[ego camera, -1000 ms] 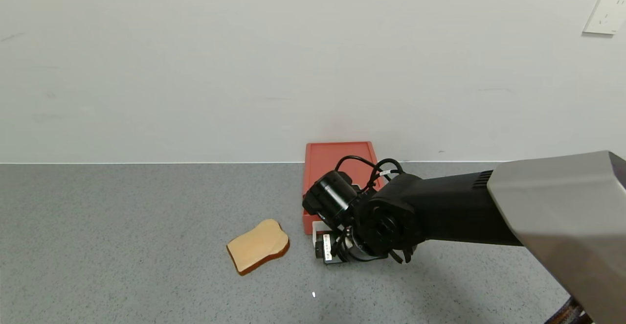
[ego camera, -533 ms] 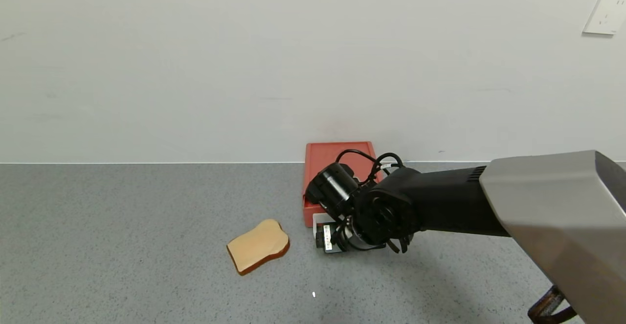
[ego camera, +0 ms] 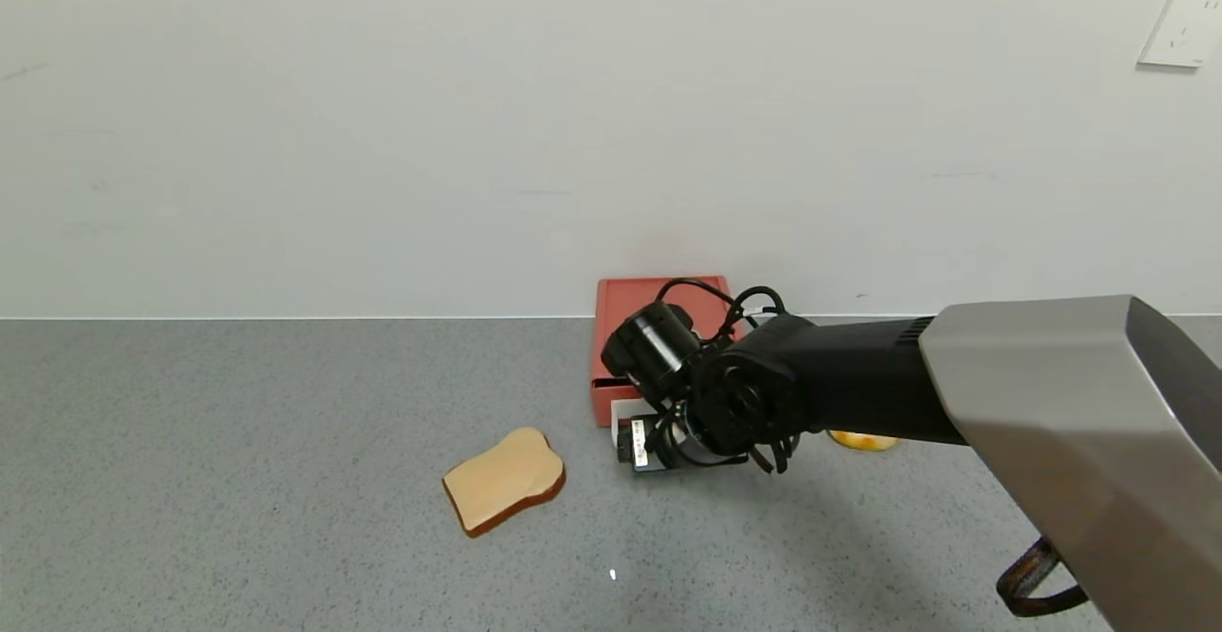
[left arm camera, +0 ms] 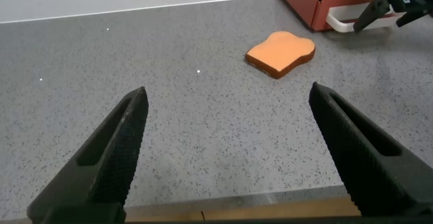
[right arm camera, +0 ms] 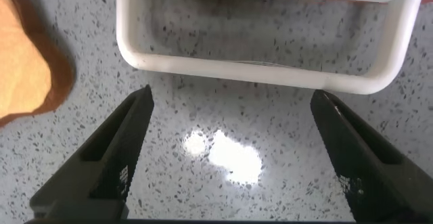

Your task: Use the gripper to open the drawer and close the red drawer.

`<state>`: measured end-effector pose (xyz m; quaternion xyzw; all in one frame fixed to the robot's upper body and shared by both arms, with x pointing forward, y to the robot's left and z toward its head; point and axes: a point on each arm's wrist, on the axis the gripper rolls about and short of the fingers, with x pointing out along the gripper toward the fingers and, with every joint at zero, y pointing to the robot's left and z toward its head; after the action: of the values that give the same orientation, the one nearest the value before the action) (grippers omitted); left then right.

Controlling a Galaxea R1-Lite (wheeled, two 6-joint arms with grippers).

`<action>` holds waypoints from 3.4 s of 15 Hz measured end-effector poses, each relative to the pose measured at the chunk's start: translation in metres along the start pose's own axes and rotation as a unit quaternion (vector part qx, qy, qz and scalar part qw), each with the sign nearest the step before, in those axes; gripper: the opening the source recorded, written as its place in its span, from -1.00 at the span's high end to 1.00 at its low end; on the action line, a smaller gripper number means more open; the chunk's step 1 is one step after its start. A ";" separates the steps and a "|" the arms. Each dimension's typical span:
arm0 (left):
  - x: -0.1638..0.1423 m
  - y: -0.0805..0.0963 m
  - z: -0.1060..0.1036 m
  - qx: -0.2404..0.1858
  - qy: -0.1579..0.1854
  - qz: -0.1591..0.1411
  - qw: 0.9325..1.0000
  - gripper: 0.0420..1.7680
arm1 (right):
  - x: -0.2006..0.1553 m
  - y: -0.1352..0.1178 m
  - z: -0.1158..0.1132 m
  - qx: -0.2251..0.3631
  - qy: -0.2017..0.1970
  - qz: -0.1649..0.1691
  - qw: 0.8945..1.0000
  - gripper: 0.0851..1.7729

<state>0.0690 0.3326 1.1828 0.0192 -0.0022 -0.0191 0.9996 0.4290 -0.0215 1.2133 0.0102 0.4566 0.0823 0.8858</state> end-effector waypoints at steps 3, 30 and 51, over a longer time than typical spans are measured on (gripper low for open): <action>0.000 0.000 0.000 0.000 0.000 0.000 1.000 -0.94 | 0.001 0.000 0.004 0.003 -0.005 0.002 1.000 -0.93; 0.000 0.000 0.000 0.001 0.000 0.000 1.000 -0.94 | -0.206 -0.136 0.016 -0.158 -0.174 0.104 0.966 -0.93; 0.000 0.000 0.000 0.001 0.000 0.000 1.000 -0.94 | -0.354 -0.250 -0.218 -0.004 -0.433 -0.075 0.898 -0.93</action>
<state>0.0690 0.3326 1.1828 0.0205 -0.0022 -0.0191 0.9996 0.0852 -0.3355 1.3486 0.0066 0.0274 0.0051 0.9996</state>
